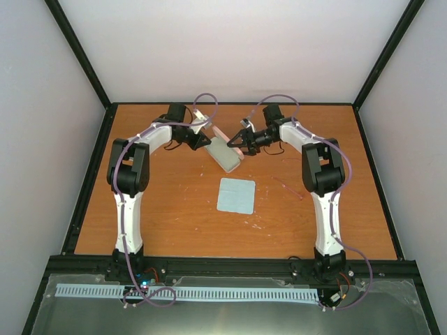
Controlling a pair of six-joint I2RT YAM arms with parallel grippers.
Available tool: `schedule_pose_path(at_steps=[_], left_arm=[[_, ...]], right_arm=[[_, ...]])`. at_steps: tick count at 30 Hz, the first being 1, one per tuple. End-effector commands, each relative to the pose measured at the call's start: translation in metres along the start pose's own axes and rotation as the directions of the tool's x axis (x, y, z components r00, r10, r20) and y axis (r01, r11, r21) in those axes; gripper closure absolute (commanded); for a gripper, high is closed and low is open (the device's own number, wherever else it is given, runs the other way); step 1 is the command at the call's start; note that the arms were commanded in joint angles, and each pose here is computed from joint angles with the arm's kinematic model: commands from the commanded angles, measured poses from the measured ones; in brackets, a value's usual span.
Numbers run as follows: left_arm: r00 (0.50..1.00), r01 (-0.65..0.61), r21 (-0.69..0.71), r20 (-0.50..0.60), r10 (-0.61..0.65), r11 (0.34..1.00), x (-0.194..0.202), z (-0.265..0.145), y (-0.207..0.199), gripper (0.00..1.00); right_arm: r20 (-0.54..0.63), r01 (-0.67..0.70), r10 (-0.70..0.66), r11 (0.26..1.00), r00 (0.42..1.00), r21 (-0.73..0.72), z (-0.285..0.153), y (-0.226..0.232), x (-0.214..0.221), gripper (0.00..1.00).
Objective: Organize the sunglasses
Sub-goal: Open the sunglasses case.
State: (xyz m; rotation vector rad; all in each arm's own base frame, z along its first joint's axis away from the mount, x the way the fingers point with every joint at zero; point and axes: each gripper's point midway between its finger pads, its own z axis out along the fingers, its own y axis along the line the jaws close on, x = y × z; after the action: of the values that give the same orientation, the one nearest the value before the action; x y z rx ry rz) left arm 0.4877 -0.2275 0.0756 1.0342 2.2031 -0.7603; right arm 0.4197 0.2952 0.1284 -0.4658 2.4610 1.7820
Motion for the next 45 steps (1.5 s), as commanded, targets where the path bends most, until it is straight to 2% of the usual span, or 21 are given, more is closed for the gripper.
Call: schedule_pose_path(at_steps=[1, 6, 13, 19, 26, 35, 39, 45], left_arm=[[1.0, -0.008, 0.022, 0.03, 0.007, 1.0, -0.021, -0.013, -0.011, 0.99], [1.0, 0.001, 0.021, 0.028, -0.002, 1.0, -0.022, -0.016, -0.012, 1.0], [1.0, 0.015, 0.013, 0.015, -0.015, 1.0, -0.021, -0.023, -0.011, 1.0], [1.0, 0.02, -0.001, 0.004, -0.02, 1.0, -0.017, -0.025, -0.009, 1.0], [1.0, 0.025, -0.065, -0.012, -0.025, 0.998, -0.018, -0.03, 0.0, 1.0], [0.999, 0.034, -0.074, -0.019, -0.035, 0.997, -0.017, -0.035, -0.001, 1.0], [0.998, 0.056, -0.079, -0.014, -0.057, 0.995, -0.013, -0.03, 0.002, 1.0], [0.99, 0.141, -0.15, 0.007, -0.142, 0.979, -0.012, -0.021, 0.022, 1.0]], right_arm=[[-0.027, 0.047, -0.05, 0.995, 0.998, -0.092, -0.001, 0.011, -0.006, 0.73], [-0.02, 0.019, -0.02, 0.999, 1.0, -0.045, -0.006, -0.004, -0.011, 0.54], [0.004, -0.032, 0.032, 0.998, 0.999, 0.056, -0.016, -0.035, -0.018, 0.38], [0.034, -0.05, 0.046, 0.986, 0.998, 0.161, -0.035, -0.055, -0.026, 0.35], [0.025, -0.036, 0.03, 0.96, 0.999, 0.279, -0.044, -0.069, -0.025, 0.25], [0.046, -0.083, 0.07, 0.883, 0.996, 0.461, -0.057, -0.102, -0.024, 0.23], [0.062, -0.052, 0.025, 0.873, 0.998, 0.485, -0.065, -0.092, -0.029, 0.21], [0.13, 0.034, -0.121, 0.844, 0.984, 0.535, -0.095, -0.037, -0.042, 0.2]])
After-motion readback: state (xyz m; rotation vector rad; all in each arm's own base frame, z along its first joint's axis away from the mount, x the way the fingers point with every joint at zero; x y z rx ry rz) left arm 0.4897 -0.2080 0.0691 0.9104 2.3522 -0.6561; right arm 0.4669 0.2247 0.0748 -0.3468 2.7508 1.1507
